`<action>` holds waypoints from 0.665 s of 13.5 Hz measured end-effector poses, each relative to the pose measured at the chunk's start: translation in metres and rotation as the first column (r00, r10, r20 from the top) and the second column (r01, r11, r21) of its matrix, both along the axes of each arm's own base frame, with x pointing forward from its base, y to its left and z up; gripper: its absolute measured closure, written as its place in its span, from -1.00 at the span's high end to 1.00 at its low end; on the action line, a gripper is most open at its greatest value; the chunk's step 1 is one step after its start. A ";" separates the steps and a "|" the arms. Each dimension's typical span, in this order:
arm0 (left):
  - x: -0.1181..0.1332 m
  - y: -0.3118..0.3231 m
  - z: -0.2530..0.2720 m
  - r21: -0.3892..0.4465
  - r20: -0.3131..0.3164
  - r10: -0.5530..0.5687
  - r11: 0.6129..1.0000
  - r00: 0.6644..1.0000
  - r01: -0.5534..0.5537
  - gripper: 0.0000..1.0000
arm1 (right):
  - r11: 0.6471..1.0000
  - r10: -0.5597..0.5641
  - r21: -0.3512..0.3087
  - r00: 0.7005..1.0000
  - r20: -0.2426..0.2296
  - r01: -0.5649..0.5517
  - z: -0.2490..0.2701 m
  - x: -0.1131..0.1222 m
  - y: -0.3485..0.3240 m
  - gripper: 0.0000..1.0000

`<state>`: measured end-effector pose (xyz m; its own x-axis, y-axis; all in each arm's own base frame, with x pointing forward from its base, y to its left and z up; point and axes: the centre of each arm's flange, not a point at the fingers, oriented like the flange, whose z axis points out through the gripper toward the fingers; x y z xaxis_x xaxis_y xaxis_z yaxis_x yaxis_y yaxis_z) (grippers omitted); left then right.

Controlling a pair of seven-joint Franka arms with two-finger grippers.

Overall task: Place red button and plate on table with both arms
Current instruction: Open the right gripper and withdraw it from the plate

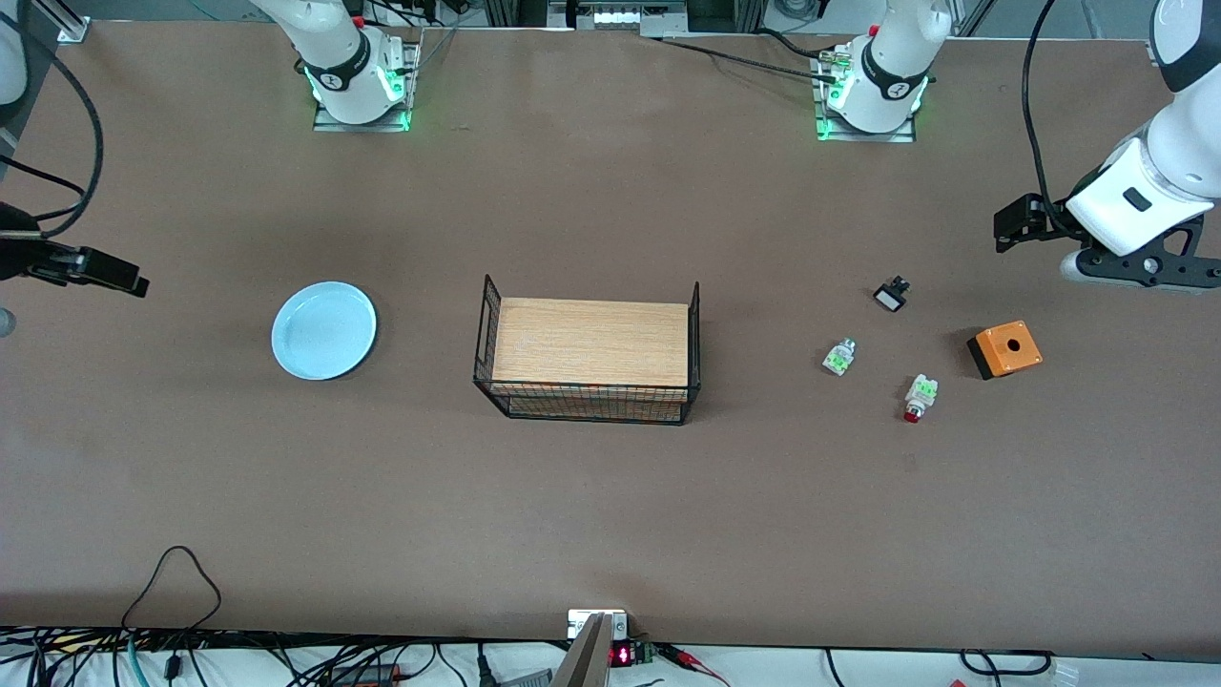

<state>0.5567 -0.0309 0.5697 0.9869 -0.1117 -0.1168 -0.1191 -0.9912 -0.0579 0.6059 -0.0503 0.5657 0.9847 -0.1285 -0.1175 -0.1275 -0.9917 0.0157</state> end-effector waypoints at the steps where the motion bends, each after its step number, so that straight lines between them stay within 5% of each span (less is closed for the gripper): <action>1: 0.000 0.000 0.000 0.001 0.000 0.000 1.000 1.000 0.000 1.00 | 1.000 0.007 0.002 1.000 -0.006 -0.007 -0.001 -0.002 0.001 1.00; 9: 0.000 0.004 0.000 0.003 0.002 0.007 1.000 1.000 -0.007 1.00 | 1.000 0.024 0.017 0.999 0.046 -0.025 0.019 -0.033 0.008 1.00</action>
<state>0.5571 -0.0267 0.5701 0.9878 -0.1049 -0.1151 -0.1124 -0.9918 -0.0614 0.5734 -0.0428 0.5850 0.9920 -0.1023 -0.0740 -0.1031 -0.9946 -0.0069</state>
